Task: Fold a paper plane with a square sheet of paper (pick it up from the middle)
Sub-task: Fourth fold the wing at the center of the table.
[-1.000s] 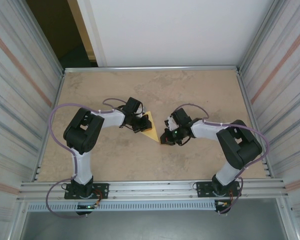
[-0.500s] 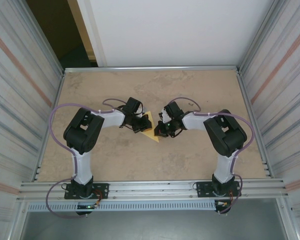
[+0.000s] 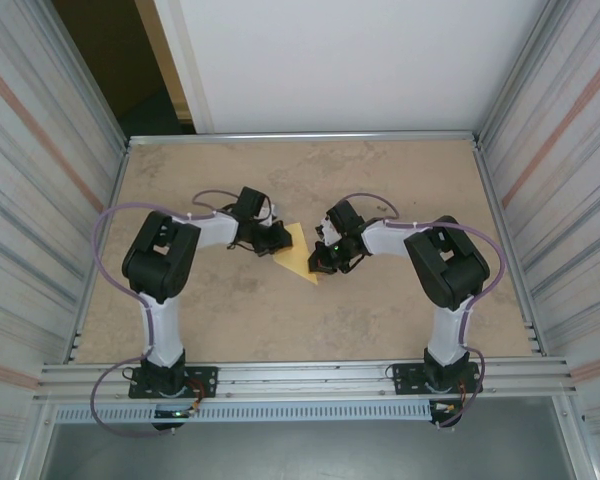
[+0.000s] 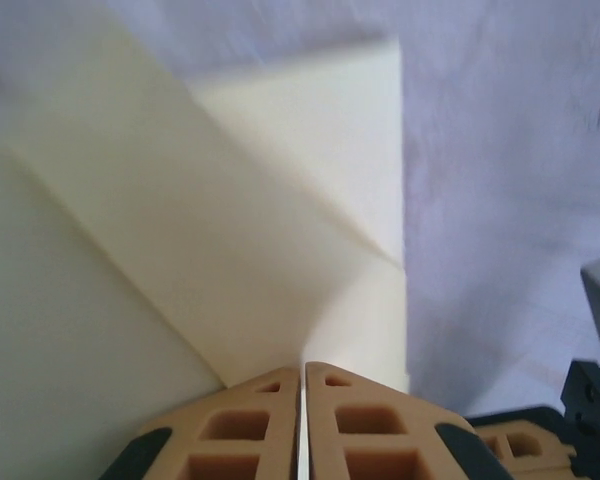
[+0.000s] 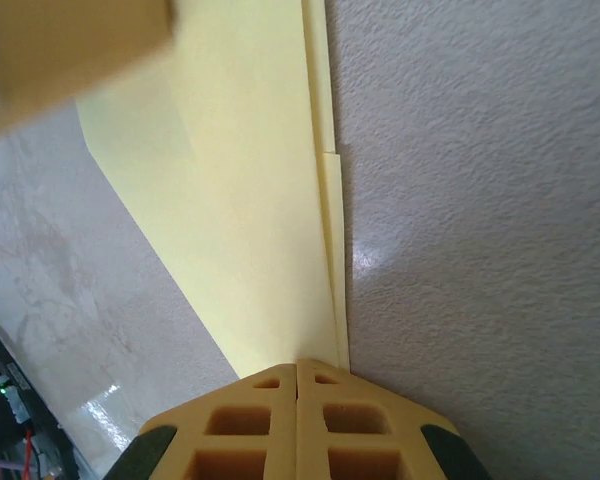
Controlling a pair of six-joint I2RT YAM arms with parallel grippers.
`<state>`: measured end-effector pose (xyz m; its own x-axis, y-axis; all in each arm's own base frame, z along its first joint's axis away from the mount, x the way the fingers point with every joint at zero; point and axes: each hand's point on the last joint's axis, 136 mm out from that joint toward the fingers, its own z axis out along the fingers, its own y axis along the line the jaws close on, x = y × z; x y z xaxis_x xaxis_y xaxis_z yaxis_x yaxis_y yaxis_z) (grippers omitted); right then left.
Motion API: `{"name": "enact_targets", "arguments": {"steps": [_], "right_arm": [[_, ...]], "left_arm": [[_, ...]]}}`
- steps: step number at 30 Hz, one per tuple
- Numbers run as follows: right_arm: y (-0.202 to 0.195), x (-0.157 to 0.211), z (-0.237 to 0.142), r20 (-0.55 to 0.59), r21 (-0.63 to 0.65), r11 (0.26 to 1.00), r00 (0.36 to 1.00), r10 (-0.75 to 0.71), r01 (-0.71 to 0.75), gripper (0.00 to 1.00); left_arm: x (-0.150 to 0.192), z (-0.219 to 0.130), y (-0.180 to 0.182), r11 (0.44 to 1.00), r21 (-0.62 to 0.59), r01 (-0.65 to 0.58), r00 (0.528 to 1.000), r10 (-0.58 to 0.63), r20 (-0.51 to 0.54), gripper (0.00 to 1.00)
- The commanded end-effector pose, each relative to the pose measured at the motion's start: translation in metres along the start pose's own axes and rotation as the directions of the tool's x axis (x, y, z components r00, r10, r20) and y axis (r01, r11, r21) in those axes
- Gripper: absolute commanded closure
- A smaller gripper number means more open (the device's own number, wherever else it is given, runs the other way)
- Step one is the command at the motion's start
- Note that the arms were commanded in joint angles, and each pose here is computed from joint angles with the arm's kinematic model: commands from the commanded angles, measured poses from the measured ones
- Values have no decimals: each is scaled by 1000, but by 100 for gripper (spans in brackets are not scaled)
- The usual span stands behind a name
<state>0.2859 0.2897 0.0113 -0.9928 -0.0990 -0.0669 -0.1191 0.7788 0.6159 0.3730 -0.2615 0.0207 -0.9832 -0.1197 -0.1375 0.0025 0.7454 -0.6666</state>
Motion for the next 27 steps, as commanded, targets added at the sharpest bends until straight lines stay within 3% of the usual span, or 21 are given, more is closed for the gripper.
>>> {"name": "enact_targets", "arguments": {"steps": [1, 11, 21, 27], "right_arm": [[-73, 47, 14, -136, 258, 962, 982, 131, -93, 98], [-69, 44, 12, -125, 259, 961, 984, 130, -94, 98], [-15, 19, 3, -59, 31, 994, 992, 108, -106, 91], [36, -26, -44, 138, -144, 989, 988, 66, -46, 72]], "left_arm": [[-25, -4, 31, 998, -65, -21, 999, 22, 25, 88], [-69, -20, 75, 983, -183, 9, 998, 3, 65, 88], [-113, -72, 31, 990, -136, -41, 982, 65, 176, 85], [-101, -109, -4, 999, -33, -36, 963, 43, 265, 79]]}}
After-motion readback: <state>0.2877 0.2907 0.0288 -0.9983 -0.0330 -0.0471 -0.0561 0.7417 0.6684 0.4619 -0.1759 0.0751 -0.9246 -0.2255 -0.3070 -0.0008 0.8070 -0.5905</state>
